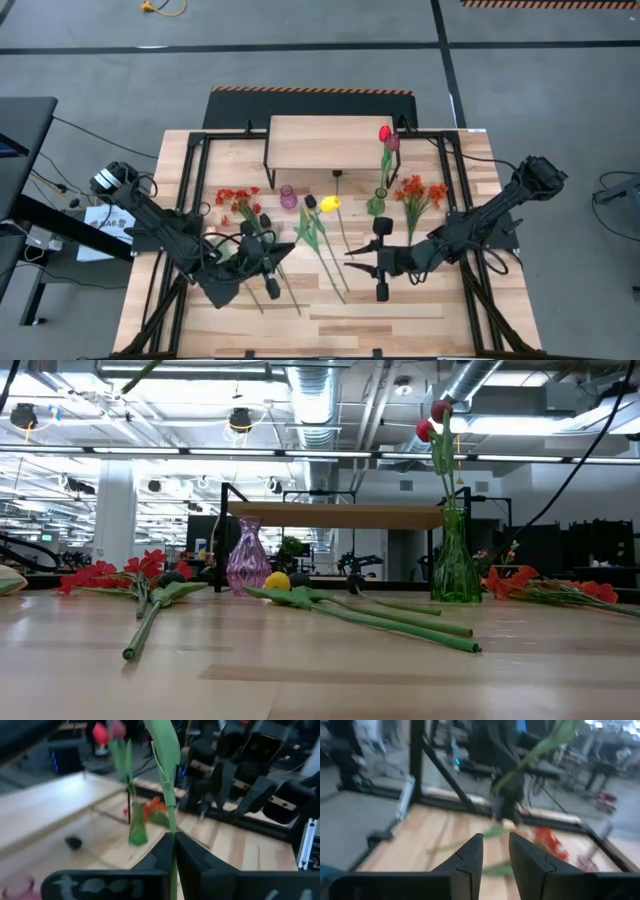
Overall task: Pick and place flowers into a vace then onto a shelf
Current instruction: Put the yellow tulip into the green vase
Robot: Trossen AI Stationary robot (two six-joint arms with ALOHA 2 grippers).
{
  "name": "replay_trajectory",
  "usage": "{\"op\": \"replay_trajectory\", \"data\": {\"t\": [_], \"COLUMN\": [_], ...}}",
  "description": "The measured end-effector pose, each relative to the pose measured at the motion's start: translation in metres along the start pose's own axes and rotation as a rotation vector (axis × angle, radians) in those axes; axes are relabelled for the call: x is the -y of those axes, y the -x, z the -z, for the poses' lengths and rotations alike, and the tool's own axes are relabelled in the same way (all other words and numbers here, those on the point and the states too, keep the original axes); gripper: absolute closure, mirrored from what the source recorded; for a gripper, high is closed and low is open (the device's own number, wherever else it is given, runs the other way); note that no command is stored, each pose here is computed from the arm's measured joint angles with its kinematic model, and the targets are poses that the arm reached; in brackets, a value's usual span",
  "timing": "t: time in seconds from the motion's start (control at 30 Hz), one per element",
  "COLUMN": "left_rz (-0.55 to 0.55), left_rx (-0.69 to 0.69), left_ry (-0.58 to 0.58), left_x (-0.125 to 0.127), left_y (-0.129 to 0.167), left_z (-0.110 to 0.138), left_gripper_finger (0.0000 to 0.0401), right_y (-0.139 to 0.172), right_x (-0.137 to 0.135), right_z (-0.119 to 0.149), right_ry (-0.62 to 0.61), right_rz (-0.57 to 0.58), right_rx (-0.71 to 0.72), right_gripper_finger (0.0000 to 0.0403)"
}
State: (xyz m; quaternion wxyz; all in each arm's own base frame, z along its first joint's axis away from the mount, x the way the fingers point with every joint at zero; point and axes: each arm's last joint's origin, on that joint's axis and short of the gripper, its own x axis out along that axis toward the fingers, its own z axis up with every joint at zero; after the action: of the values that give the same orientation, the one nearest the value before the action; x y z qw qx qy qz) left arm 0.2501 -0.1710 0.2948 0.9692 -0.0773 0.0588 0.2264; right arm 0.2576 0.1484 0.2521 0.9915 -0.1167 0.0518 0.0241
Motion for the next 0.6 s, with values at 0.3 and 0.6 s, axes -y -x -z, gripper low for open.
{"op": "replay_trajectory", "data": {"t": [0.3, 0.6], "left_rz": [0.253, 0.421], "left_rx": [0.106, 0.172], "left_ry": [-0.044, -0.078], "left_x": [0.001, -0.01], "left_y": [-0.015, -0.041], "left_z": [-0.012, -0.006], "left_gripper_finger": [0.0399, 0.0399], "right_y": [-0.013, -0.015], "right_x": [0.002, 0.005], "right_z": [-0.007, -0.009], "right_ry": [0.017, 0.008], "right_rz": [-0.056, -0.105], "right_rx": [0.183, 0.232], "right_gripper_finger": [0.0316, 0.0309]}}
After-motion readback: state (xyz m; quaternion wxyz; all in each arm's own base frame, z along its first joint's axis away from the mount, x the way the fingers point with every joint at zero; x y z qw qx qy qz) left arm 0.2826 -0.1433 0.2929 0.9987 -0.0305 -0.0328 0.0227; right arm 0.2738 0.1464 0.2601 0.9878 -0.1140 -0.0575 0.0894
